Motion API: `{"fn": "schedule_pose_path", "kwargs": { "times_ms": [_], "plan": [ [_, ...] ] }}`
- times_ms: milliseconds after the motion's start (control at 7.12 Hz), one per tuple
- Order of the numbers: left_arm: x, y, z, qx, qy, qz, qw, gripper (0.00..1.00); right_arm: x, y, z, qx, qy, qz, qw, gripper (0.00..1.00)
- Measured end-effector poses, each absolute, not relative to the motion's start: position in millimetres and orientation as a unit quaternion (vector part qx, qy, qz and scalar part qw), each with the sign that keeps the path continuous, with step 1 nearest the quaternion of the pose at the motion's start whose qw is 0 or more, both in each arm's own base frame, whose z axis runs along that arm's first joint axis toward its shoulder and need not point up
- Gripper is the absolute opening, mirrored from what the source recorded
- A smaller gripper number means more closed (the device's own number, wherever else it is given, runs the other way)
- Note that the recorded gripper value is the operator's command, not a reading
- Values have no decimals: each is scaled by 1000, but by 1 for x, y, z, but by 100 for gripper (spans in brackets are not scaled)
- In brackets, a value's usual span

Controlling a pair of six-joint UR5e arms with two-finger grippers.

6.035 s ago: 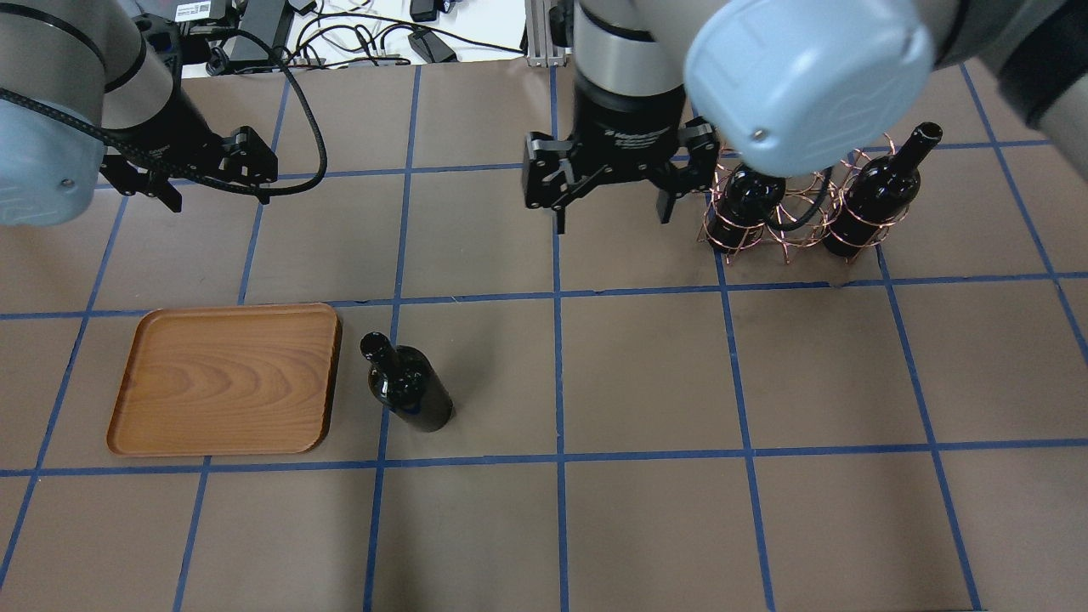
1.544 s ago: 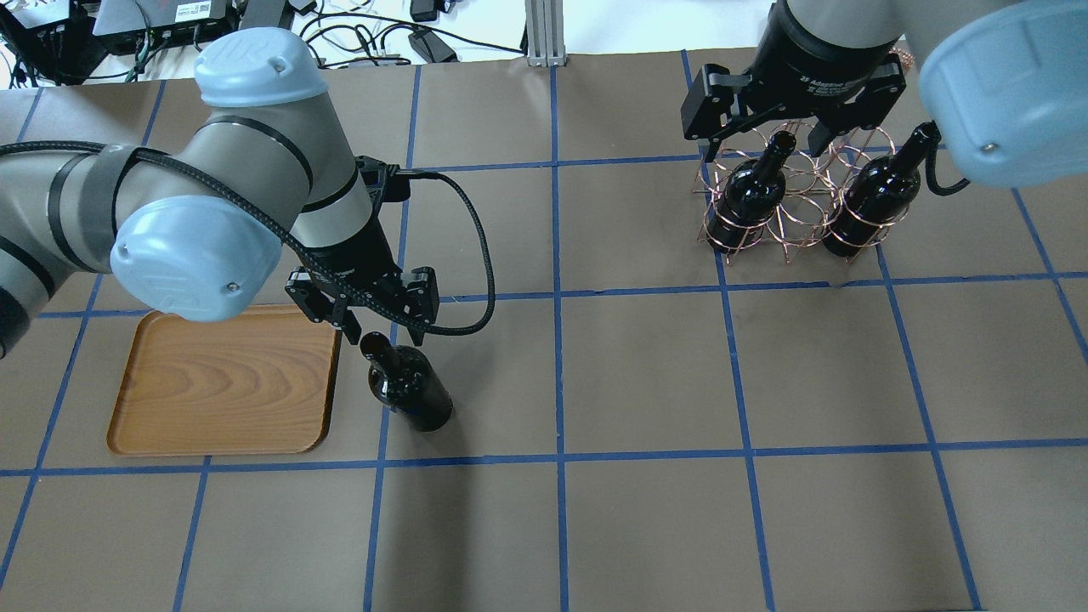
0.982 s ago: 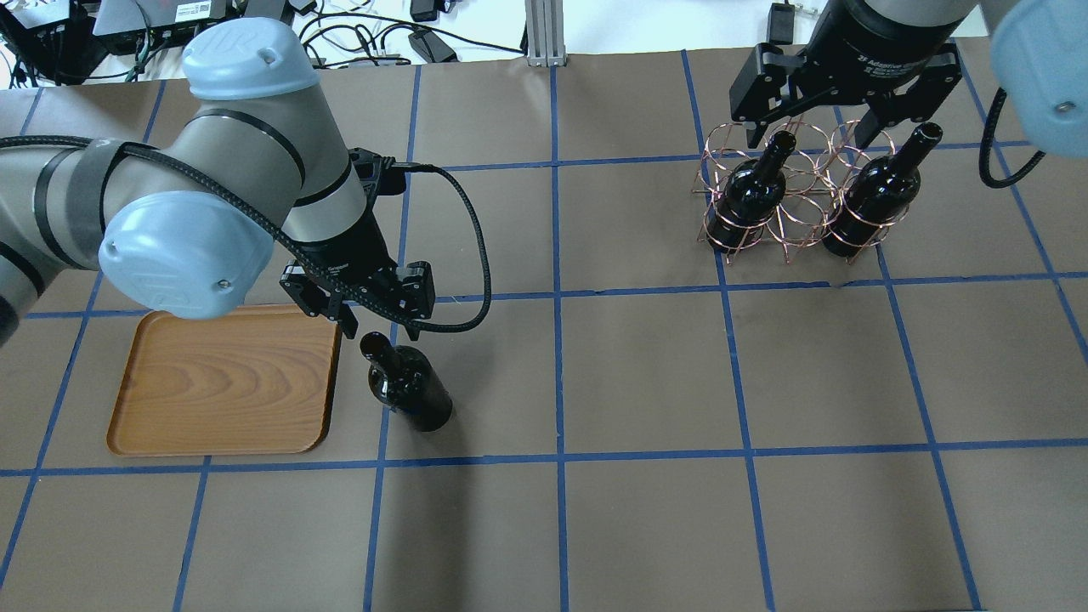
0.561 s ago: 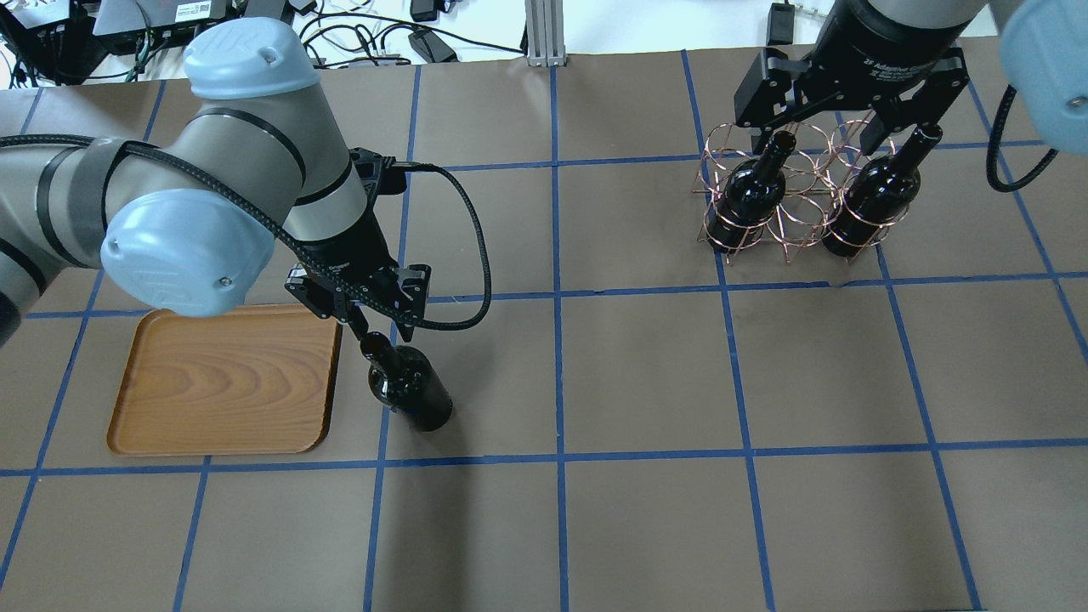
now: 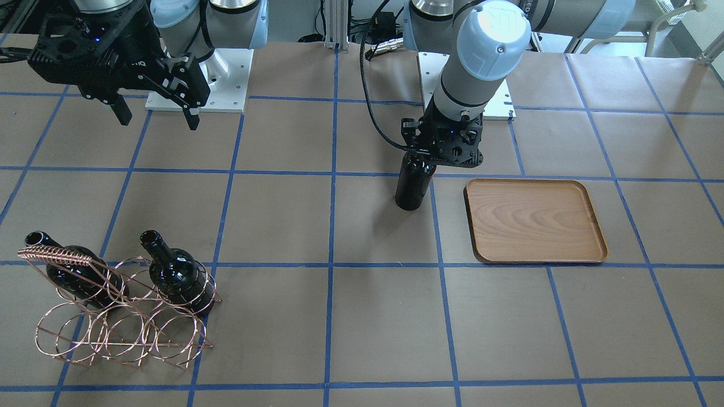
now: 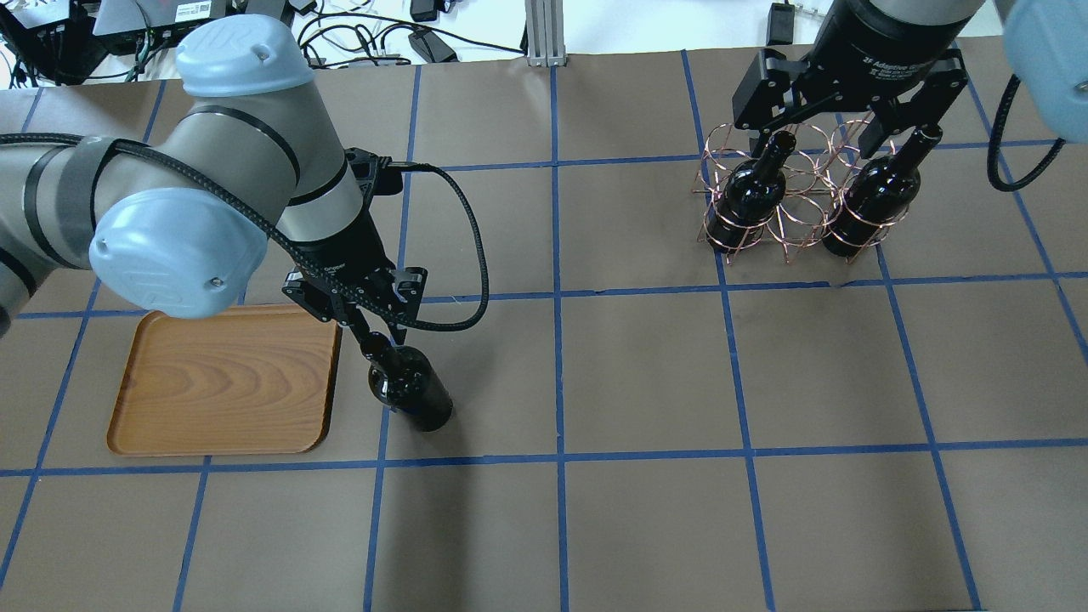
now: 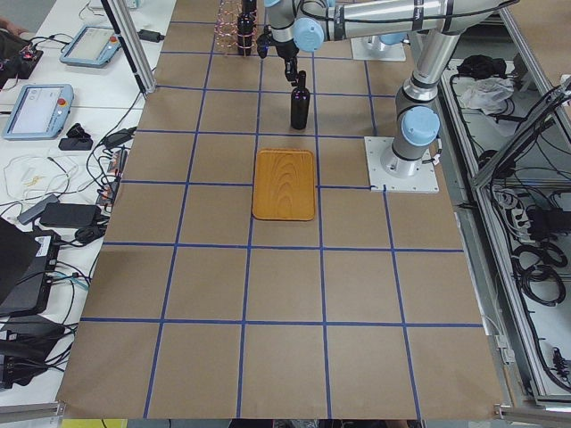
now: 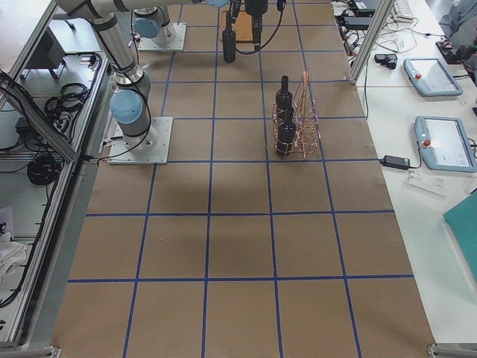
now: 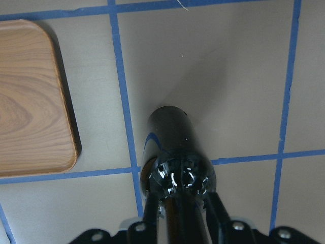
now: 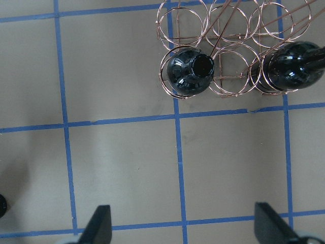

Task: Take wine from basket and place on tray
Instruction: 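Lower the left gripper and close it around the bottle neck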

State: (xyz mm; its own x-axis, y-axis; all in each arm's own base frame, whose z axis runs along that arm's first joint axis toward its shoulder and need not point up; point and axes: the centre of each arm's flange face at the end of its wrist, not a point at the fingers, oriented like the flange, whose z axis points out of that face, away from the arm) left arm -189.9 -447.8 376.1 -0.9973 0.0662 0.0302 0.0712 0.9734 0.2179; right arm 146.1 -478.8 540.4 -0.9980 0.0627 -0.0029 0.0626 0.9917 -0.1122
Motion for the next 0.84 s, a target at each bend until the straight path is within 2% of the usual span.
{"fn": "schedule_pose_path", "kwargs": {
  "times_ms": [281, 561, 842],
  "plan": [
    [-190, -446, 375, -34, -993, -116, 11, 82, 146, -479, 540, -30, -998, 56, 1, 100],
    [-190, -441, 375, -34, -991, -130, 10, 60, 146, -479, 540, -30, -998, 56, 1, 100],
    [-190, -438, 375, -34, -990, -138, 10, 57, 146, -479, 539, -32, -998, 56, 1, 100]
  ]
}}
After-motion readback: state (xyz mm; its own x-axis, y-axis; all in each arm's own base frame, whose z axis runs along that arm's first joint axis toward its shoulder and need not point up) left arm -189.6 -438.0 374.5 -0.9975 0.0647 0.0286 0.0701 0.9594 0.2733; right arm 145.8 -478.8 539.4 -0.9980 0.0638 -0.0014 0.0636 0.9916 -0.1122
